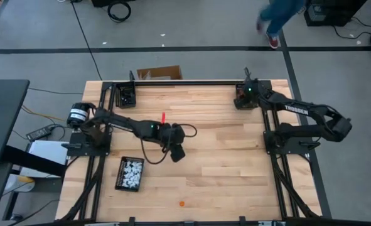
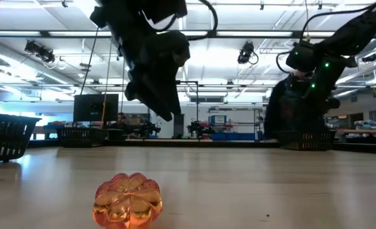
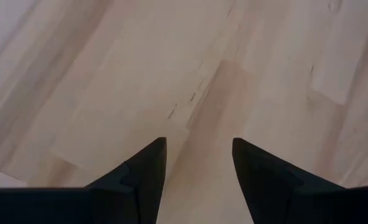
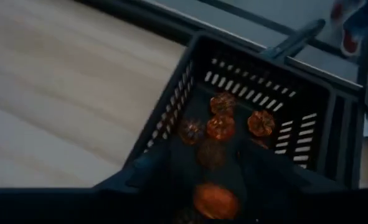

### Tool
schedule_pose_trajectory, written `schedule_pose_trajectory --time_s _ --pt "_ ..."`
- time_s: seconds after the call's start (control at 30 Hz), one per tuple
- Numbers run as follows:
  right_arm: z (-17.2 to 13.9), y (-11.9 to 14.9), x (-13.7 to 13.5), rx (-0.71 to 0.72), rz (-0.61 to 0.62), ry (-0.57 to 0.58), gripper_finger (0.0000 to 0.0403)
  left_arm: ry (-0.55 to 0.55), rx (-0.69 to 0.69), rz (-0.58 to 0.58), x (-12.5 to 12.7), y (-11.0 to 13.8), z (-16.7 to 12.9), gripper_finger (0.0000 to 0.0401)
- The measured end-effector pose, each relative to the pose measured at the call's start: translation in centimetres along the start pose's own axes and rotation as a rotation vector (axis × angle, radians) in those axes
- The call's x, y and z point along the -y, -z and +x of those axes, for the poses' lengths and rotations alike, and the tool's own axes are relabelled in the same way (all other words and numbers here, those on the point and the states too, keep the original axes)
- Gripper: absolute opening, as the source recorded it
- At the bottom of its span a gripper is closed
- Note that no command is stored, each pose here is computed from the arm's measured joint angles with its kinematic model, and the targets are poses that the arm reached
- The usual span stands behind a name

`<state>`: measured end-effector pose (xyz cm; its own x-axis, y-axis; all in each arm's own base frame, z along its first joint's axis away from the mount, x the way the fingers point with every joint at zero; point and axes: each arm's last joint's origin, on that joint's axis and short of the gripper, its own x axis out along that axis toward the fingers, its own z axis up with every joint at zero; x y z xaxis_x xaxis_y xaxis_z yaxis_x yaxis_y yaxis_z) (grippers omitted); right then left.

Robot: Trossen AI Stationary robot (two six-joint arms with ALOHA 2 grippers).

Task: Sort Halloween decoration
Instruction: Put the orange pumpkin toy into the top right black basket

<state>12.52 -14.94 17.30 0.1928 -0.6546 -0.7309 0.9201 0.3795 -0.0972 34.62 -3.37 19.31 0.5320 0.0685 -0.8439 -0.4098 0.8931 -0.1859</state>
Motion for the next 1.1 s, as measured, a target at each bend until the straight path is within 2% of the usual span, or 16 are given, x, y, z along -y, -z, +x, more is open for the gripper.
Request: schedule_pose_trajectory --time_s 0.2,0.33,0.47,0.63,0.8,0.97,1.1 --pt "0.4 -0.9 0.9 0.042 0.08 -0.092 0.0244 0.034 -0.045 -0.017 -0.5 0.0 0.0 0.0194" --pt "-0.3 -1.2 -0.5 0.04 0.112 -0.315 0.0247 0.042 -0.057 -0.04 0.3 0.5 -0.6 0.0194" --pt "-1.5 -0.4 -3.6 -0.001 -0.01 -0.536 0.0238 0.048 -0.04 -0.015 1.6 1.2 -1.7 0.0194" --pt "-4.3 1.5 -8.5 -0.009 -0.127 -0.703 0.0231 0.034 0.023 -0.007 3.6 2.4 -3.5 0.0194" --pt "-8.5 3.8 -12.9 0.115 -0.186 -0.861 0.0229 0.051 0.086 -0.018 6.1 4.3 -5.6 0.0194" --pt "-12.2 7.0 -16.6 0.243 -0.269 -1.022 0.0229 0.085 0.103 -0.012 8.8 7.2 -6.9 0.0194" --pt "-13.9 10.4 -19.4 0.252 -0.336 -1.169 0.0229 0.13 0.066 0.026 10.8 10.0 -7.3 0.0194"
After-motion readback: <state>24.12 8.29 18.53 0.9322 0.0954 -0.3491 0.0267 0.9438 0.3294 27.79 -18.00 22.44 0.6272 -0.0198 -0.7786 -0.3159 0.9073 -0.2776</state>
